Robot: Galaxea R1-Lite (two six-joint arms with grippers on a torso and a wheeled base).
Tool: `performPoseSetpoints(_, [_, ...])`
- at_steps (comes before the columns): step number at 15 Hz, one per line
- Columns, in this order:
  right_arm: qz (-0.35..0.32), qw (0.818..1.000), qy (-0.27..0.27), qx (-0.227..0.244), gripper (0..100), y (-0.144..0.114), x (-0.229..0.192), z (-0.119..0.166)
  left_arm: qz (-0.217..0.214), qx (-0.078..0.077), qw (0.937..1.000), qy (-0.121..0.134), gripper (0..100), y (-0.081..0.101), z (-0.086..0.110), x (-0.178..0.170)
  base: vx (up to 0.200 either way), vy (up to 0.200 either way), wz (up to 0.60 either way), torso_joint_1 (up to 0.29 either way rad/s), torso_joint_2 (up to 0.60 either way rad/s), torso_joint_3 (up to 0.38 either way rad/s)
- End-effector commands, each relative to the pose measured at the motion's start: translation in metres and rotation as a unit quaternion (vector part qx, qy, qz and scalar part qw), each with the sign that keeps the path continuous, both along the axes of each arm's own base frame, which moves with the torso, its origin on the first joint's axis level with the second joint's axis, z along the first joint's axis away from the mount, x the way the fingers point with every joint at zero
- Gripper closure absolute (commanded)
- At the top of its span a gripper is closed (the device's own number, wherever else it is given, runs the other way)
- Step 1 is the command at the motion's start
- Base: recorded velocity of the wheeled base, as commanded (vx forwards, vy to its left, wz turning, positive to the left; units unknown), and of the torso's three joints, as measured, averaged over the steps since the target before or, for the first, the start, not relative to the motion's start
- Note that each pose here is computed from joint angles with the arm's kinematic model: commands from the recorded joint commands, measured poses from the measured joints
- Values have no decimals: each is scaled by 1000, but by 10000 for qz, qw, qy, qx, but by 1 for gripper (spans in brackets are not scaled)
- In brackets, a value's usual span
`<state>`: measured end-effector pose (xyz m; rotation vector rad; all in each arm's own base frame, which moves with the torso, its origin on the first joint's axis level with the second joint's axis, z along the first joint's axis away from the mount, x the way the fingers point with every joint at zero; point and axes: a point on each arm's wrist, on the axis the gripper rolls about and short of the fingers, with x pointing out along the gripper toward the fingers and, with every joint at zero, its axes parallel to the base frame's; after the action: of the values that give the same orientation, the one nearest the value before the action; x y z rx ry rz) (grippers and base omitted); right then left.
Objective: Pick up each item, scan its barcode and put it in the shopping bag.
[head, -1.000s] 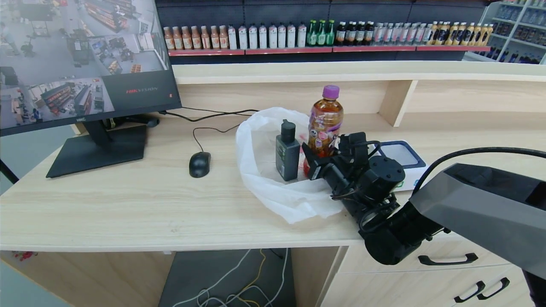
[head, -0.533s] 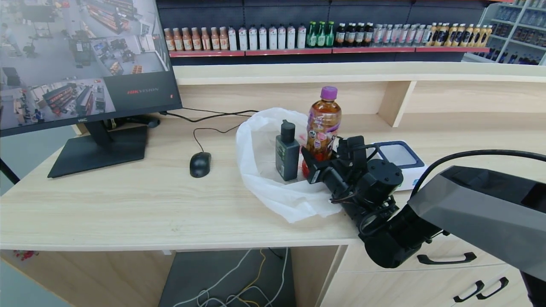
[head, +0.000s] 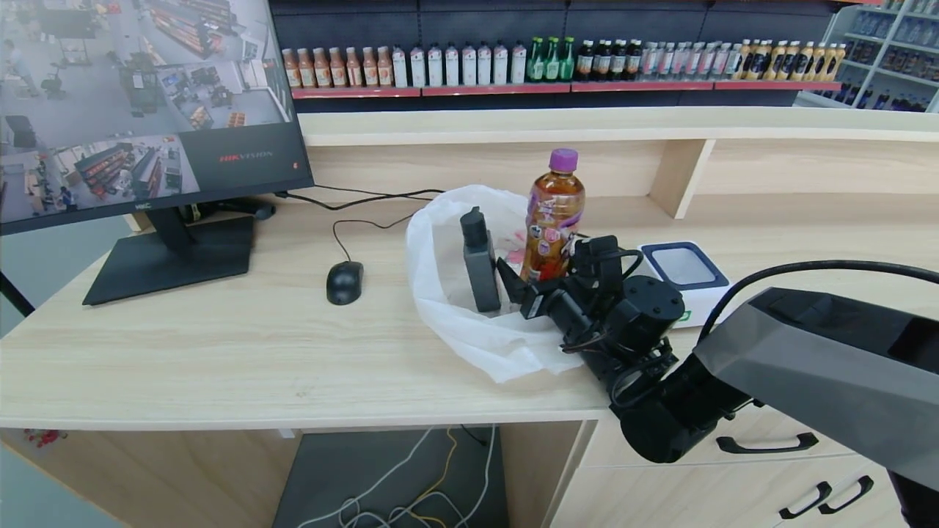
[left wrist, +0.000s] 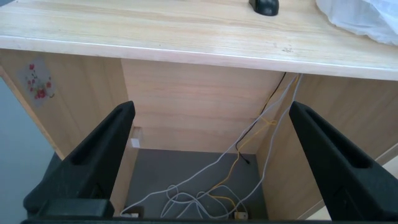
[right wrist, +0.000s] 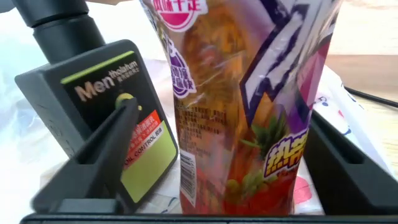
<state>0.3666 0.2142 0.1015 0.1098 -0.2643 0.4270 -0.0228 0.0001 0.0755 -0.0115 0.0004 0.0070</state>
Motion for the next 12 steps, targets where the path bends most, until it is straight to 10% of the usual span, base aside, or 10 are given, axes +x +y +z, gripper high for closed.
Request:
performPoseSetpoints(1, [-12,10000,1,-3,0,0,1,-2,3,-4,10000,-2,0,0,0,0,0,0,0,0,0,0])
performPoseSetpoints(12, [-150,9999,-26,12,0,-14,0,7,3,-4,10000,-2,0,0,0,0,0,0,0,0,0,0])
